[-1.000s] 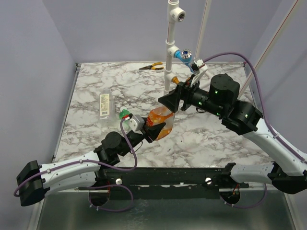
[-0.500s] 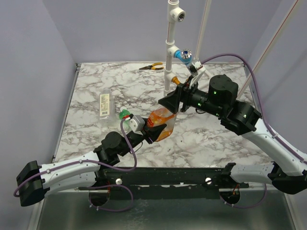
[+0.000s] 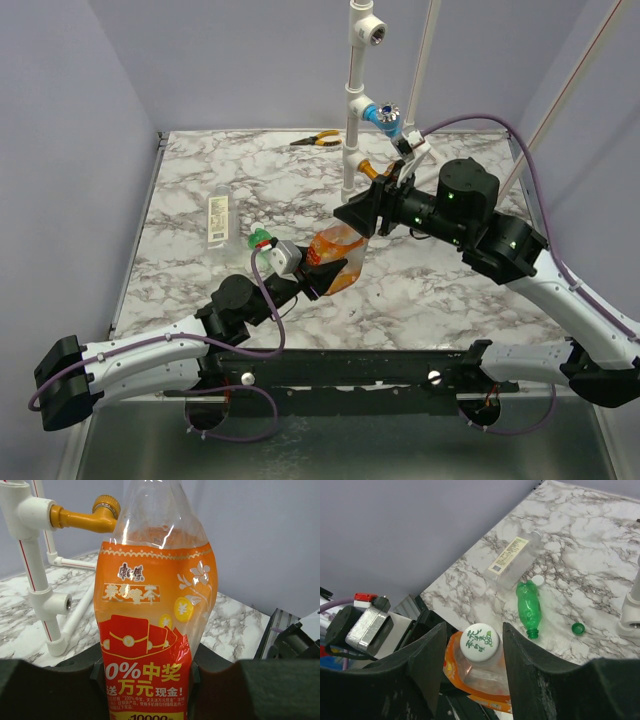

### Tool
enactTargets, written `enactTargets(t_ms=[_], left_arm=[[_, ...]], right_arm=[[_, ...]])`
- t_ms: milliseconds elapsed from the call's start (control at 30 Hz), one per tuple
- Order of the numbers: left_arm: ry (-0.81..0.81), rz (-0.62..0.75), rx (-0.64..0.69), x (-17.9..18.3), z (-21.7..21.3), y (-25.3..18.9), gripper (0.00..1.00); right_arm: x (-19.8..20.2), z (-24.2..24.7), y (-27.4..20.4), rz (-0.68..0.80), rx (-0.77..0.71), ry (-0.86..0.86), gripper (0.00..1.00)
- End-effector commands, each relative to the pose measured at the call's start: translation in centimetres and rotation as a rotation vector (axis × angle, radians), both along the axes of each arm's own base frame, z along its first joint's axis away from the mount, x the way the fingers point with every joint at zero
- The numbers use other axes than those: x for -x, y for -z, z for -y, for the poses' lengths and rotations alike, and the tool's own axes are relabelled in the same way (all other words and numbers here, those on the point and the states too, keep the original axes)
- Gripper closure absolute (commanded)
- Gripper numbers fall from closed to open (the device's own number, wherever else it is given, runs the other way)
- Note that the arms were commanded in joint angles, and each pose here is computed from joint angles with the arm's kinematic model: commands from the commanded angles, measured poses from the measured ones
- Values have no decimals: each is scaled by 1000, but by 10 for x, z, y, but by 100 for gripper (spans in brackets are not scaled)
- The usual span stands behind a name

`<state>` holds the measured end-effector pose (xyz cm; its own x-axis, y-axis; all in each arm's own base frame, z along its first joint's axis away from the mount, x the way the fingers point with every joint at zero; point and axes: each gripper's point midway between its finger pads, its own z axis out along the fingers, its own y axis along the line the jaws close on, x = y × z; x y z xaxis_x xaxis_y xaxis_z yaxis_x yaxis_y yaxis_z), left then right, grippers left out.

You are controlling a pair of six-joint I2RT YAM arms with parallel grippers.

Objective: Screw on the bottle caps
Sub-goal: Screw the bottle cap onto the plastic bottle.

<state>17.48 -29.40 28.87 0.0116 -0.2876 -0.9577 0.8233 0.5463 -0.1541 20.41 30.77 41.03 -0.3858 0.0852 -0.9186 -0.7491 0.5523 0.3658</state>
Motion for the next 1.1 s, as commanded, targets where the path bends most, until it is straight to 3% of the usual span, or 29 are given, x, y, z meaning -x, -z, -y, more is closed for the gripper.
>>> enactTargets(t_ms=[0,500,733,1067], left_arm=[[21,10,27,3,0,-10,100],[26,11,20,2,2,-10,100],[22,34,-12,-2,9,-13,100],[-43,82,-51,-20,18,-26,100]], right_arm=[[1,3,-1,17,-5,-6,48],[-2,6,5,7,8,19,59],[-9,4,17,-40,61,47,69],[-22,13,33,-121,143,156,73]])
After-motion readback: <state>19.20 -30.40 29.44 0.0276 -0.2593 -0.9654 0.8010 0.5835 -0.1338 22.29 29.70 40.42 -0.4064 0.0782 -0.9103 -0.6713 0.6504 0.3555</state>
